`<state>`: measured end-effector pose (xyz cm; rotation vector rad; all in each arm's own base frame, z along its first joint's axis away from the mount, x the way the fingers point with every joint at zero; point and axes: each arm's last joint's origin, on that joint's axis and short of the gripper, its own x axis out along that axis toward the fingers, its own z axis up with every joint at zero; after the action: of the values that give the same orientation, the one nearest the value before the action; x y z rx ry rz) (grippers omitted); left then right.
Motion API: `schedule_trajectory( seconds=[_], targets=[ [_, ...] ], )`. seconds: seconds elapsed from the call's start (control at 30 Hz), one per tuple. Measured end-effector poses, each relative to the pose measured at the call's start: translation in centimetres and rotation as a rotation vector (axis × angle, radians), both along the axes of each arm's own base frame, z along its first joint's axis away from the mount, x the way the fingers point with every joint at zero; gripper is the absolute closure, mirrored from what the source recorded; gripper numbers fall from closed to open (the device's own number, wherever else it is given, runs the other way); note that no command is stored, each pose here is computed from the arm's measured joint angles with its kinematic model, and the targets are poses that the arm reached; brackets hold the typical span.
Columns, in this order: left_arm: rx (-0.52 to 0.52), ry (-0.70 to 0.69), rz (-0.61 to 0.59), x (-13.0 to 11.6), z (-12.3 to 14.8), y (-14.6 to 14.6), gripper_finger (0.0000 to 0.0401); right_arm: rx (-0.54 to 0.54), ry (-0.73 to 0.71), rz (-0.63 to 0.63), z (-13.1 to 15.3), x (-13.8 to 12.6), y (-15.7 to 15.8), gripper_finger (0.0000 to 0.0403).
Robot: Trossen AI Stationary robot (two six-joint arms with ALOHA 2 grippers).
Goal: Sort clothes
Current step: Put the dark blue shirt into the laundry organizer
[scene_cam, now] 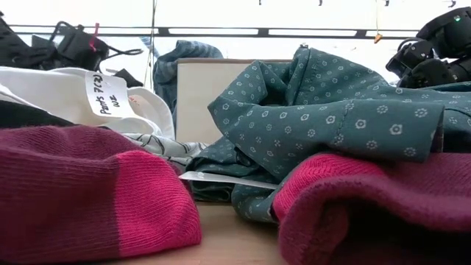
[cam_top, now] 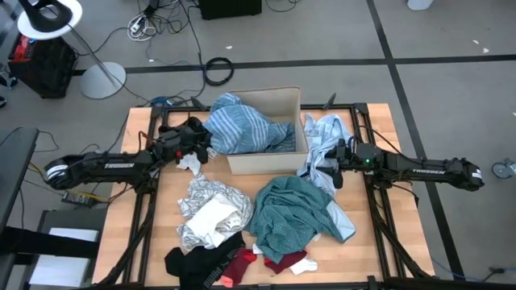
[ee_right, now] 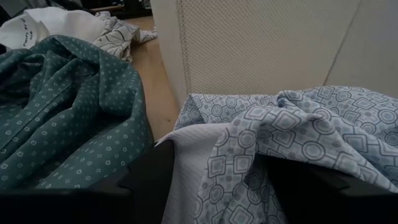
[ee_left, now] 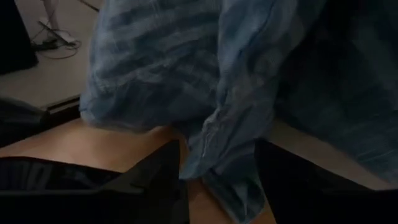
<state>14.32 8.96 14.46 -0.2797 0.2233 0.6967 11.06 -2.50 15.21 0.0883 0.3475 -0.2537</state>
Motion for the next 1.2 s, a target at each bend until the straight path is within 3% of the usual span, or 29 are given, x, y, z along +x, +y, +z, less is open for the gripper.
schedule_trajectory(
  seconds=[0.3,0.4,0.5,0.63,0.83,1.2],
  targets=[
    [0.087,0.103,-0.049,2.8,0.4,2.5,0.0188,0.000,0.001,0.001,0.0,0.0,0.0,0.0149],
    [0.061,0.085,-0.096,4.1,0.9,3.3,0.0196,0.000,0.000,0.000,0.0,0.0,0.0,0.0149],
    [0.002,0.021,-0.124,5.1,1.6,3.9,0.0248,0.000,0.000,0.000,0.0,0.0,0.0,0.0149],
    [-0.015,-0.010,-0.156,5.7,3.0,4.2,0.0377,0.000,0.000,0.000,0.0,0.0,0.0,0.0149],
    [0.020,-0.049,-0.171,6.1,7.8,4.4,0.0398,0.000,0.000,0.000,0.0,0.0,0.0,0.0149],
    [0.189,-0.149,-0.254,8.6,20.7,4.0,0.0400,0.000,0.000,0.000,0.0,0.0,0.0,0.0149]
  ],
)
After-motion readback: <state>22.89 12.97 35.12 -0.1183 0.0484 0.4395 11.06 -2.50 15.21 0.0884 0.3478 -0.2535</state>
